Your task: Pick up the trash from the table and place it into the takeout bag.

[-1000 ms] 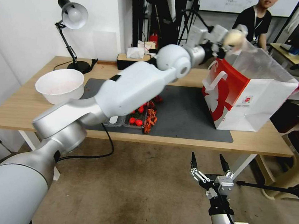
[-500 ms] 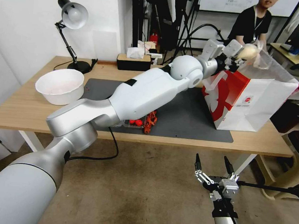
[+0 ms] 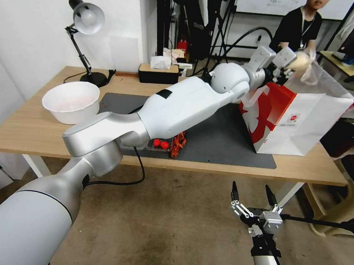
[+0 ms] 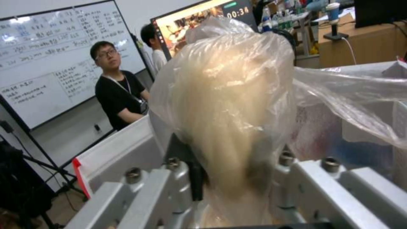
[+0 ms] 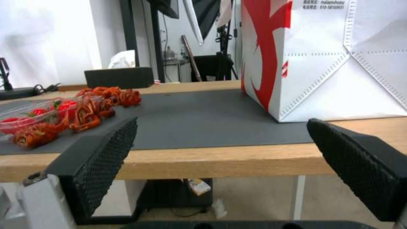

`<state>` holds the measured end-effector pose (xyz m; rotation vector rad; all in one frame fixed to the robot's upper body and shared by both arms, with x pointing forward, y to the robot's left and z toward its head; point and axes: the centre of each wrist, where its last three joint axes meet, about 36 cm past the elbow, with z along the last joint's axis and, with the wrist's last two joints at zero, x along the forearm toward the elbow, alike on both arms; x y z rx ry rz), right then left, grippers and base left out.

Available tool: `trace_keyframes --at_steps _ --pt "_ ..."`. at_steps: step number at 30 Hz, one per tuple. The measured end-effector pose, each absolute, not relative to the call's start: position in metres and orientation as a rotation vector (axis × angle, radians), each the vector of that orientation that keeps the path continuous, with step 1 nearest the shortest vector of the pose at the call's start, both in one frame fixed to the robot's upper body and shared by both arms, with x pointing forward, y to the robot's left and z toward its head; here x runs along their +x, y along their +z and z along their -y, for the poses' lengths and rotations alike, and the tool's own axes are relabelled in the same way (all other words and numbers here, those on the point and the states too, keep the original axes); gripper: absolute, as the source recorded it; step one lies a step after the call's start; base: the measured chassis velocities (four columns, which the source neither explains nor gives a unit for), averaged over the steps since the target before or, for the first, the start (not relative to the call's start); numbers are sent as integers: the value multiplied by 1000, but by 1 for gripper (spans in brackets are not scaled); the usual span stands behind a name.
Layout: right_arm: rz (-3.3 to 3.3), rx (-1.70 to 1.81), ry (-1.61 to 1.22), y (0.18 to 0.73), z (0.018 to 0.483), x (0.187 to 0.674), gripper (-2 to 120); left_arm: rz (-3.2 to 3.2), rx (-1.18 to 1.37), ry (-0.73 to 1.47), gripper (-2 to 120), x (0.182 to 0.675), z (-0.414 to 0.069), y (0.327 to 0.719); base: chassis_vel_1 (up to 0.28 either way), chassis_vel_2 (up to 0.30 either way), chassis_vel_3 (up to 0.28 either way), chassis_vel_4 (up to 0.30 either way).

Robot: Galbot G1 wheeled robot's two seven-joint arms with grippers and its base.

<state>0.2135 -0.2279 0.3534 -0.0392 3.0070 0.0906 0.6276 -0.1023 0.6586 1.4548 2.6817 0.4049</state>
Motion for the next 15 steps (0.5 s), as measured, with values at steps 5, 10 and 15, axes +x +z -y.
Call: trace_keyframes --at_steps 5,10,15 --pt "-3015 -42 90 351 228 212 100 -2675 1448 405 43 628 101 663 0 0 0 0" --pt "-3011 -44 89 352 228 213 100 -2673 1435 392 62 629 101 664 0 0 0 0" --pt "-3009 -43 92 353 227 213 100 -2672 1402 402 76 627 101 662 0 0 0 0"
